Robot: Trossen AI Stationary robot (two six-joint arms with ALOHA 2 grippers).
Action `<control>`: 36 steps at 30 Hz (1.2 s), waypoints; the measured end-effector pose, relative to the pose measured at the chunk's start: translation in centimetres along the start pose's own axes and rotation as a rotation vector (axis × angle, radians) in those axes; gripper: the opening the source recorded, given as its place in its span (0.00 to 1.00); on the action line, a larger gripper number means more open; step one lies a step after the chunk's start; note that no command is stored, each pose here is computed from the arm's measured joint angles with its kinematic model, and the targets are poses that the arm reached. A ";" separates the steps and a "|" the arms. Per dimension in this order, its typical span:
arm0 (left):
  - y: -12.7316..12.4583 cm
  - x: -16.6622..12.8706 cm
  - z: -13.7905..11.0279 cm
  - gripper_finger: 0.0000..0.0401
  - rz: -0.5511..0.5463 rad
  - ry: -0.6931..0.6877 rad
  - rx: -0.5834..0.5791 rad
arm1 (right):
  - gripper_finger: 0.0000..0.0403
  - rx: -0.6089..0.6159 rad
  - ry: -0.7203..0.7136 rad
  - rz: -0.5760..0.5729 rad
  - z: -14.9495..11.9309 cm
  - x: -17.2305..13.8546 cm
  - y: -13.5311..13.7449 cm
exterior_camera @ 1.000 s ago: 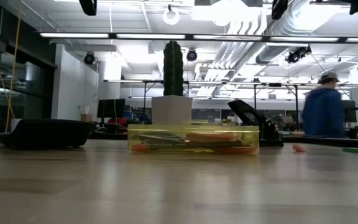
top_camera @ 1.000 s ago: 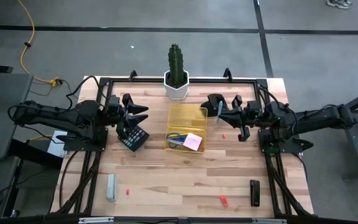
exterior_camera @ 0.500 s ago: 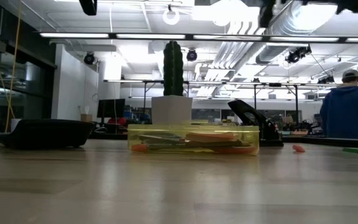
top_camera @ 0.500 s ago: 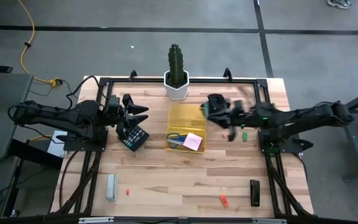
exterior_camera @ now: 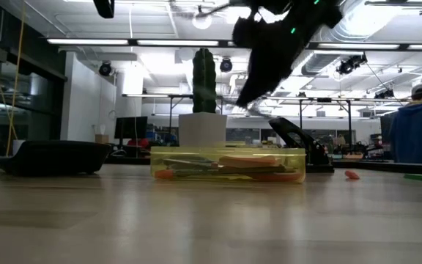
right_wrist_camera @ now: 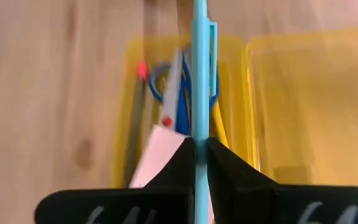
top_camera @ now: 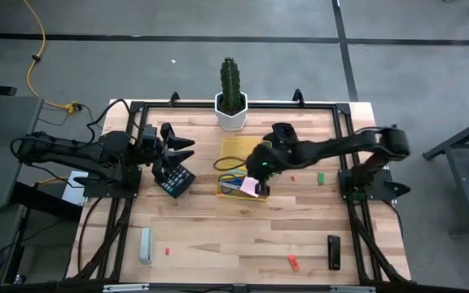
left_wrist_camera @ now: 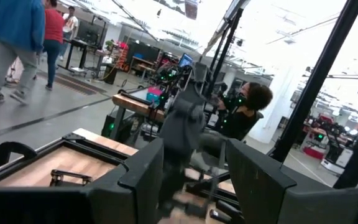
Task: Pack school essentials
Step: Put the blue pen into the supply box, then put the pink pencil top eraser into the supply box
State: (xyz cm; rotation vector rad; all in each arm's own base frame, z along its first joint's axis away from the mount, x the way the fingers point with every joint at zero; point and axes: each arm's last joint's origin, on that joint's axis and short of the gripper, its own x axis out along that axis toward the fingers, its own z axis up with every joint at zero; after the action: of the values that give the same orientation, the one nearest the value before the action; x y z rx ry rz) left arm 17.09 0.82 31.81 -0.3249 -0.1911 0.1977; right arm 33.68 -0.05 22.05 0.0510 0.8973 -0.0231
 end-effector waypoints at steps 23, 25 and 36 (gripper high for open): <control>0.0 0.0 0.0 0.42 0.001 0.001 0.000 | 0.06 -0.030 0.199 -0.124 -0.3 6.3 -1.0; 0.0 0.0 0.0 0.42 0.001 0.001 0.000 | 0.13 -0.030 0.199 -0.124 -0.3 6.3 -1.0; 0.0 0.0 -0.1 0.42 0.002 0.006 0.001 | 0.49 -0.031 0.208 -0.123 0.3 2.0 -0.9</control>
State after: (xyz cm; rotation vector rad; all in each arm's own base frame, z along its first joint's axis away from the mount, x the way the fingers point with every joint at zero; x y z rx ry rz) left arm 17.11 0.82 31.75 -0.3246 -0.1846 0.1987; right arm 35.14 -0.96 20.66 -0.0315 1.1080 -0.1200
